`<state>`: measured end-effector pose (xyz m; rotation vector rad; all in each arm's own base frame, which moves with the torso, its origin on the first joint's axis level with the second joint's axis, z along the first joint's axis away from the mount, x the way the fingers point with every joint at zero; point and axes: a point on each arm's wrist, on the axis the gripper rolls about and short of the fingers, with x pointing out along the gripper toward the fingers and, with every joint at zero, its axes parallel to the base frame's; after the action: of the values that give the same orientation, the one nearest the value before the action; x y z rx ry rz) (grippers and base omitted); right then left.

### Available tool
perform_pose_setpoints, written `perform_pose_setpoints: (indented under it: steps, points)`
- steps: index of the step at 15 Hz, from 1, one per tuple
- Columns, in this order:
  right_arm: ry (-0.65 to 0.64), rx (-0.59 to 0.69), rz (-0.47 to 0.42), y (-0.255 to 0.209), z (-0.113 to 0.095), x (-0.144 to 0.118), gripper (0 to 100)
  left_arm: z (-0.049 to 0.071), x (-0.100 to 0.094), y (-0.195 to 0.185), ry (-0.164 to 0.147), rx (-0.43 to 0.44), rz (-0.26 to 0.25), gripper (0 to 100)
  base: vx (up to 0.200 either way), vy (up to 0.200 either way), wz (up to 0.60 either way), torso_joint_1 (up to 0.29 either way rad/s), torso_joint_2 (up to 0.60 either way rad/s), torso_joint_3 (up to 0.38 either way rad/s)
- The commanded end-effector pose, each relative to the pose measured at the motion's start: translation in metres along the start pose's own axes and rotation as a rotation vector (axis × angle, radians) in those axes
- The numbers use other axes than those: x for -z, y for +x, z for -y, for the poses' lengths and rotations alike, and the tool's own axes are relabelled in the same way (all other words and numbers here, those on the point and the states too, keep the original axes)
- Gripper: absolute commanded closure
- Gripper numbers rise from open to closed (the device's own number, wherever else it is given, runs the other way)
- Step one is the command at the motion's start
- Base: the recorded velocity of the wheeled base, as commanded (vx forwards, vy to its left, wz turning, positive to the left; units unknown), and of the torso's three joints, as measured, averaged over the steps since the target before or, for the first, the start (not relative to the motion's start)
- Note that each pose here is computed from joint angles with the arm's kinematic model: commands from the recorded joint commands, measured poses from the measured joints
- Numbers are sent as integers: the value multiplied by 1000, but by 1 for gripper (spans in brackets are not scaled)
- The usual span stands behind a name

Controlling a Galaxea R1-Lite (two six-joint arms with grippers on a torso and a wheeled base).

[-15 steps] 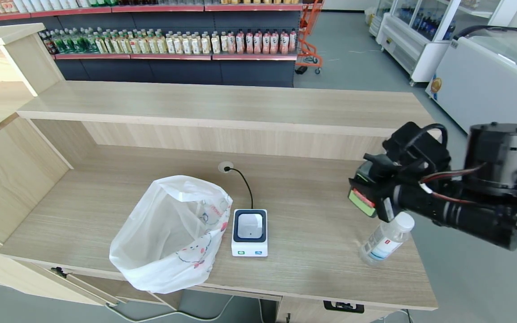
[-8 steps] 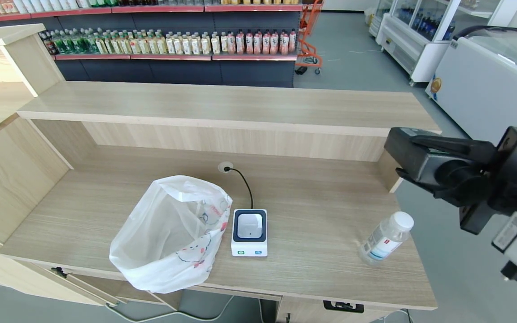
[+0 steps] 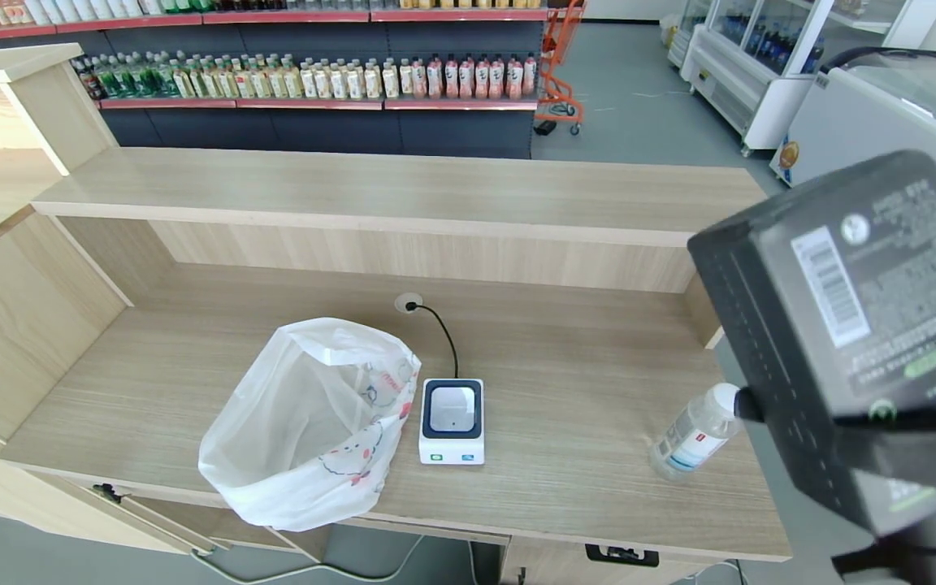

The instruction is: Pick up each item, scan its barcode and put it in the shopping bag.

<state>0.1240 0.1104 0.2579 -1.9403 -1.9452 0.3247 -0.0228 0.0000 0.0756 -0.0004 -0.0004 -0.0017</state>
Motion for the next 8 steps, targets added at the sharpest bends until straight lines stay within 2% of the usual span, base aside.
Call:
perform_pose_setpoints:
  steps: [1,4,8]
  points:
    - [-27,69,105,2,12,-14,100,0,0,0,-1,0,1,0,0,0,0,0,0,0]
    - [31,16,202,-11,17,-29,100,0,0,0,-1,0,1,0,0,0,0,0,0,0]
    - [78,-5,199,-10,13,-24,100,0,0,0,-1,0,1,0,0,0,0,0,0,0]
